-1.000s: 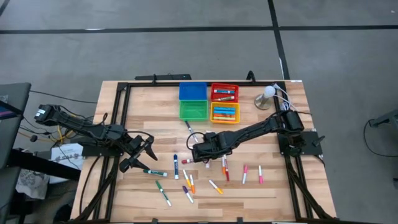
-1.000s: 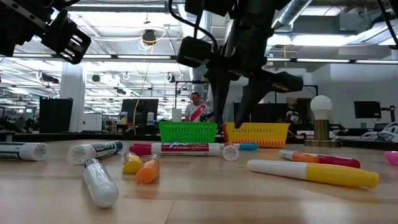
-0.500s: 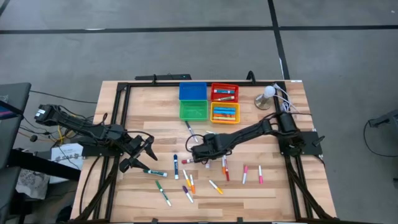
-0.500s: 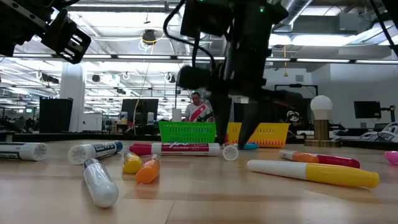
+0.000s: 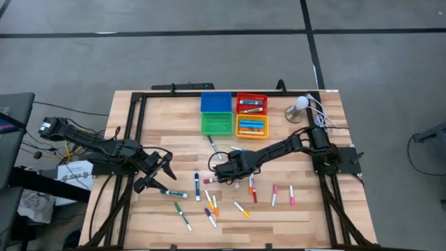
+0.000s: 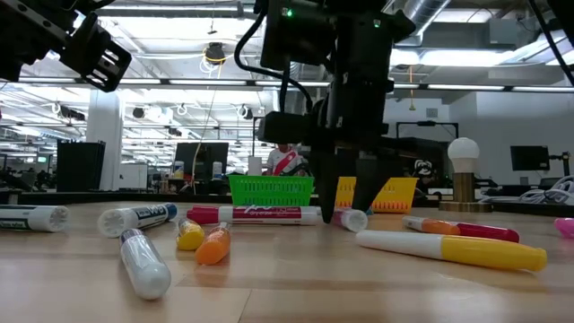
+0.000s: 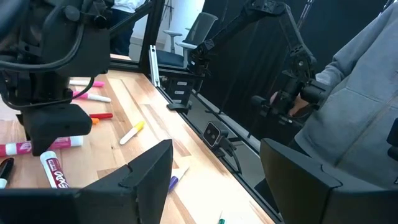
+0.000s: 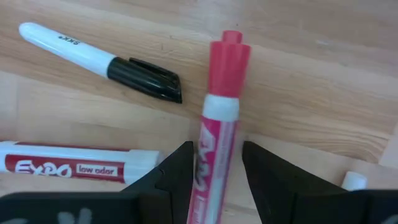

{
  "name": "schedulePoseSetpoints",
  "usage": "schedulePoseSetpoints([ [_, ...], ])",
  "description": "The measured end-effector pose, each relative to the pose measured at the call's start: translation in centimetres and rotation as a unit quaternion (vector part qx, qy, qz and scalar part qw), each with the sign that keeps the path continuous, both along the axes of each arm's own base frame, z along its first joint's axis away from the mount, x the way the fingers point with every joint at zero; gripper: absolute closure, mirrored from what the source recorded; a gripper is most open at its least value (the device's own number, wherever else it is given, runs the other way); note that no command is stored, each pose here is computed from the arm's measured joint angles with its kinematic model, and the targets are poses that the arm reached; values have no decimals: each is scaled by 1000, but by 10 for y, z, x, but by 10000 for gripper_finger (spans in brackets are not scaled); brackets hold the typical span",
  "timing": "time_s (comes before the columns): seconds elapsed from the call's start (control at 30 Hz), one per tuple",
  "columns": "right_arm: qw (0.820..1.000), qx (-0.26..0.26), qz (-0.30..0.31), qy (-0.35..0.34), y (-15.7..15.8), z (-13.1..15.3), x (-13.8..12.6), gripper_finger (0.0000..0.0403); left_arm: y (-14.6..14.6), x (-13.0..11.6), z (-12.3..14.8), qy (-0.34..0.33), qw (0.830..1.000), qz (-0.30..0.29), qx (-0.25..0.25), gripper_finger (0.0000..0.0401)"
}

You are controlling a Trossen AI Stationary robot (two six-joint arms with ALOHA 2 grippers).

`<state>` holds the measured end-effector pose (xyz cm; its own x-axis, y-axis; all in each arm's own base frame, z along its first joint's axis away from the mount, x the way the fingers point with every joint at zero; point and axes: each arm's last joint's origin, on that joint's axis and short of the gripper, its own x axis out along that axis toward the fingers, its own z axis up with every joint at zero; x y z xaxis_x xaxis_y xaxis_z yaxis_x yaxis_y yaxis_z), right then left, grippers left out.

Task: Pick & Place Markers
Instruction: Put the pink marker pen into the red bin

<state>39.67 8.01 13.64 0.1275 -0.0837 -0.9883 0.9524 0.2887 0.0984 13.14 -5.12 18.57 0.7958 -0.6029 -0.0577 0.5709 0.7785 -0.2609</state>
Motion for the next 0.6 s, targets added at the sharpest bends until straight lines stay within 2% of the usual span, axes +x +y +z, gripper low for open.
schedulePoseSetpoints([
  [0.37, 1000, -4, 15, 4, -4, -1, 0, 272, 0, 0, 0, -2, 1000, 0, -1, 159],
  [0.6, 1000, 0, 10, 11, -13, -1, 1, 309, 0, 0, 0, -2, 1000, 0, -1, 159],
])
